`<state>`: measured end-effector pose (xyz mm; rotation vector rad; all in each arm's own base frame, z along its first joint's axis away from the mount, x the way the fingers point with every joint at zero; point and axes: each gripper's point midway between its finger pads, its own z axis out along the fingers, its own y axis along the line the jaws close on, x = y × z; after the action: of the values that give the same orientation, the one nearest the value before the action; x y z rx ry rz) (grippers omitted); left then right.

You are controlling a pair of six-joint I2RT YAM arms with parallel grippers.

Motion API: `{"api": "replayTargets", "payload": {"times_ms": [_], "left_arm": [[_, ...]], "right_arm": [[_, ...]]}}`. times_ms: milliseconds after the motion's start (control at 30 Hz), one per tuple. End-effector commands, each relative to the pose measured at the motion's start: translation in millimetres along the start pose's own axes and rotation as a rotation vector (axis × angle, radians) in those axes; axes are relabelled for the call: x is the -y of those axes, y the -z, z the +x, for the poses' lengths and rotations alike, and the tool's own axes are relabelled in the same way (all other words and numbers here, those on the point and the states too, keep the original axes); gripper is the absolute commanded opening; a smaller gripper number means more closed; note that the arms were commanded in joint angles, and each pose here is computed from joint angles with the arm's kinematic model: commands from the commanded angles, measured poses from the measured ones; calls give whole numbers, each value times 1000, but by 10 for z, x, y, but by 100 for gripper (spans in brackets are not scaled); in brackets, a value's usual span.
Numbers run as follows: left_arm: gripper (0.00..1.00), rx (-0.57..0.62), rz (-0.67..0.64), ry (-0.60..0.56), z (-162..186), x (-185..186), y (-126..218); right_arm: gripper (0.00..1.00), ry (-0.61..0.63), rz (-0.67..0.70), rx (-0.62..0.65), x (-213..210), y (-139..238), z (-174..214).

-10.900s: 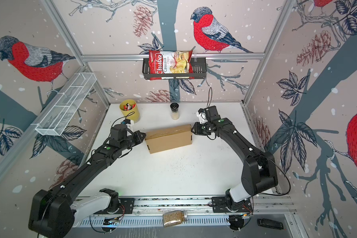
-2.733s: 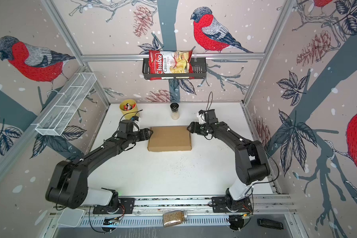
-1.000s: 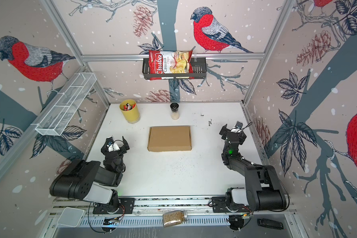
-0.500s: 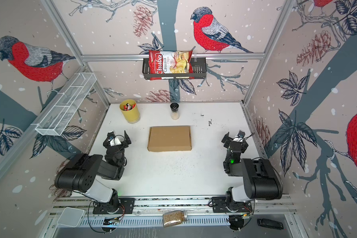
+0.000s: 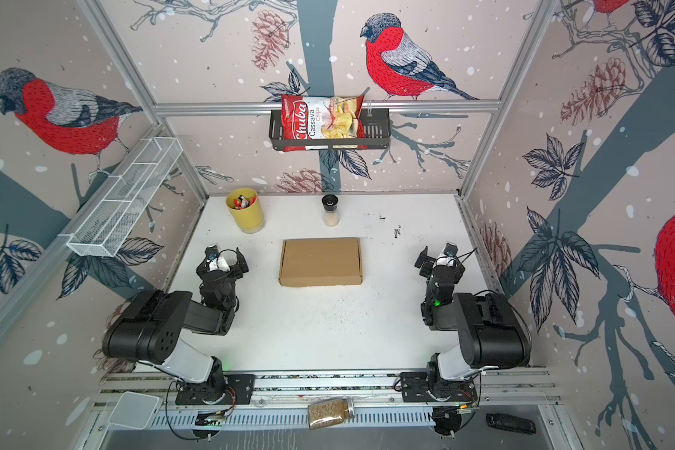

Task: Fold the paper box

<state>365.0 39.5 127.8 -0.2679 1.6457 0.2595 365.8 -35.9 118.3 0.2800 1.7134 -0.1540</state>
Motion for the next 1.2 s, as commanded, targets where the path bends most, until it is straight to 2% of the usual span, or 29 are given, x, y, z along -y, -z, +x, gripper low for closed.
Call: {"api": "replayTargets", "payload": {"times_ms": [0, 1167], "left_arm": [[97, 14, 10, 16, -43, 16, -3], [97, 14, 6, 4, -42, 25, 3]], "right_arm": [[99, -4, -2, 27, -21, -6, -78], [99, -2, 1, 29, -25, 1, -81]]}}
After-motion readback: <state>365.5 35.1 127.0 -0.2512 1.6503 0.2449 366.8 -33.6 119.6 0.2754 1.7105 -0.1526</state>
